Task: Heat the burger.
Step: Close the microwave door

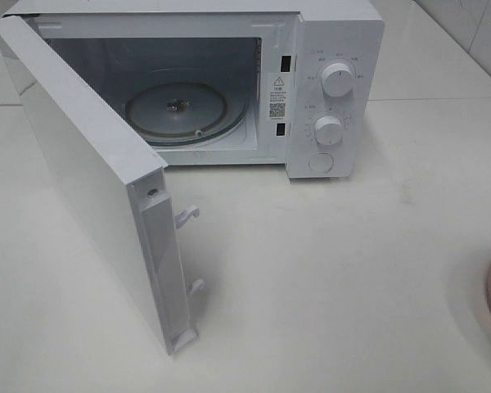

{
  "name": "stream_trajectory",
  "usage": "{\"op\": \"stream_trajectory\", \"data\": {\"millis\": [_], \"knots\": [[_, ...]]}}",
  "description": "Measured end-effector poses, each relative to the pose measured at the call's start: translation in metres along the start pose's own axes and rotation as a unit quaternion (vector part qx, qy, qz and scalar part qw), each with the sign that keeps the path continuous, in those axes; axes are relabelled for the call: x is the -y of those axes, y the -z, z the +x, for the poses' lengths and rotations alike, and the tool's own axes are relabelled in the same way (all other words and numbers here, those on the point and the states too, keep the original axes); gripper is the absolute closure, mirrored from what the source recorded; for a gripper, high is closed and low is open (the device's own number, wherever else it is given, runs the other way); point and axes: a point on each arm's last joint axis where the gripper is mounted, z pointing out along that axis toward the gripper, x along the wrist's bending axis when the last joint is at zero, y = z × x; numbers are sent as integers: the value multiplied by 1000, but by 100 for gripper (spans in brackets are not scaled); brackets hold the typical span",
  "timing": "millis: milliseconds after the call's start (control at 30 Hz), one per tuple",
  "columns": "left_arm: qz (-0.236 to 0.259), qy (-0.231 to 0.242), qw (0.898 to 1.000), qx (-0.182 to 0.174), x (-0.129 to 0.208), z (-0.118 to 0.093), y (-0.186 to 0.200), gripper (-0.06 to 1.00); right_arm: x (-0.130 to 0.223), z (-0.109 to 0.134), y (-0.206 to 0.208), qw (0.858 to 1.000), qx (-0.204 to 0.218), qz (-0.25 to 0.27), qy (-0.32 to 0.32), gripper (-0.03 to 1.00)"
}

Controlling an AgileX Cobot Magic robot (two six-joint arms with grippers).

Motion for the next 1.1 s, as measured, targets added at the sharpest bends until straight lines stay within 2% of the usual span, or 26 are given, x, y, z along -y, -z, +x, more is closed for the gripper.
{"op": "stream_trajectory", "data": {"millis": [67, 100, 233, 367, 667, 1100], "knots": [[0, 0, 1000, 0, 0, 0, 0, -5, 3, -2, 2, 1000, 5, -9, -9, 21], [0, 0, 1000, 0, 0, 0, 0, -5, 12, -6, 9, 999, 11, -35, -21, 21], [0, 0, 1000, 0, 0, 0, 0, -5, 24, -8, 19, 997, 20, -68, -38, 21], [0, 0, 1000, 0, 0, 0, 0, -5, 44, -8, 33, 989, 28, -128, -71, 21], [0, 0, 1000, 0, 0, 0, 0, -5, 64, -4, 49, 974, 31, -206, -89, 21], [0, 0, 1000, 0, 0, 0, 0, -5, 65, -4, 50, 973, 31, -209, -89, 21]]}}
